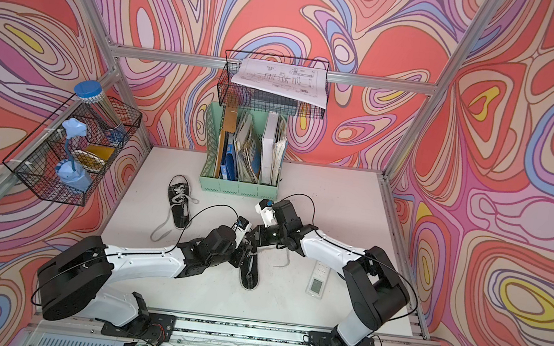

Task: Tie the shoes
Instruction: Wrap the shoelace around the shoelace.

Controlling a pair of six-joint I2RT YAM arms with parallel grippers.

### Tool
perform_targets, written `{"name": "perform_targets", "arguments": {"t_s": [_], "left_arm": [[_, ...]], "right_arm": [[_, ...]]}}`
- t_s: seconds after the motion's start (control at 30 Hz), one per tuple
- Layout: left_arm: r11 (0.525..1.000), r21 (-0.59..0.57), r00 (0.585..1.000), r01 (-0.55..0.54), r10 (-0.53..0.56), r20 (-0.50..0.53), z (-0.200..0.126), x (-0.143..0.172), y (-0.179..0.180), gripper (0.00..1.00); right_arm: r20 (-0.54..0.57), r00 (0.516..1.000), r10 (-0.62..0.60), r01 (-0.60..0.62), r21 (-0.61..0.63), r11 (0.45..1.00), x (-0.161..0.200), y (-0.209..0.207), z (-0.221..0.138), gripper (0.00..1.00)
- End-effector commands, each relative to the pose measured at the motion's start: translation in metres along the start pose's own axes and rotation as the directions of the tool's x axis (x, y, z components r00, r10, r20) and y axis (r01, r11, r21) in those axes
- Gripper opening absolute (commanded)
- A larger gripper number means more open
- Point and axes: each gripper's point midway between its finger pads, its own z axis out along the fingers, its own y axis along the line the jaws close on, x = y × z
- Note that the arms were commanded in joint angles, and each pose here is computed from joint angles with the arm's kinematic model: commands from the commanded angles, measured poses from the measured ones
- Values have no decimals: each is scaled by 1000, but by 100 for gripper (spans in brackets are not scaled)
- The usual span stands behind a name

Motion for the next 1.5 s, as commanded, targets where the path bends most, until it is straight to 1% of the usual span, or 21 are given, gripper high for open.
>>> {"name": "perform_targets", "arguments": {"t_s": [0.0, 0.13, 0.33, 0.43, 0.53, 0.73, 0.83, 0.97, 1.03, 1.1, 1.17, 1.3, 1.33, 1.47], "left_arm": [[999, 40, 1000, -7, 6, 29, 4, -12, -13, 28], [999, 47, 1000, 3, -4, 30, 6, -11, -14, 23], [998, 61, 999, 13, -16, 42, 8, -9, -14, 0], [998, 66, 999, 20, -23, 44, 8, -7, -14, 0], [997, 74, 998, 25, -29, 53, 6, -6, -15, 0], [997, 70, 998, 32, -36, 56, 5, -3, -13, 0], [996, 75, 997, 40, -44, 65, 3, -2, -12, 0], [996, 73, 996, 43, -48, 71, -2, 1, -10, 0], [996, 76, 996, 41, -47, 79, -4, -1, -10, 0], [996, 82, 995, 38, -45, 89, -7, -4, -11, 0], [996, 85, 994, 38, -46, 96, -8, -6, -12, 0], [995, 89, 994, 35, -43, 101, -11, -8, -13, 0], [996, 80, 996, 33, -39, 76, -10, 5, -9, 0], [997, 77, 996, 30, -36, 80, -12, 5, -8, 0]], "right_arm": [[7, 1000, -6, 6, 2, 1000, -7, 1, -1, 2], [3, 1000, -3, 3, 2, 1000, -5, 0, -1, 2], [-8, 1000, 7, -7, 11, 1000, 0, -3, -3, 4], [-9, 1000, 16, -16, 26, 1000, 2, -7, -6, 6], [-10, 1000, 24, -23, 44, 999, 5, -10, -9, 12], [1, 999, 51, -50, 120, 991, 11, -23, -29, 33], [9, 997, 75, -76, 204, 976, 18, -37, -47, 39], [57, 992, 112, -125, 354, 927, 29, -61, -73, 45], [92, 987, 135, -160, 390, 907, 31, -68, -79, 48], [124, 976, 180, -214, 379, 900, 35, -73, -73, 48], [153, 965, 213, -257, 401, 879, 39, -80, -64, 51], [189, 950, 248, -308, 436, 846, 44, -89, -48, 51], [197, 947, 254, -317, 446, 837, 44, -91, -46, 51], [227, 939, 257, -339, 505, 793, 47, -103, -40, 52]]}}
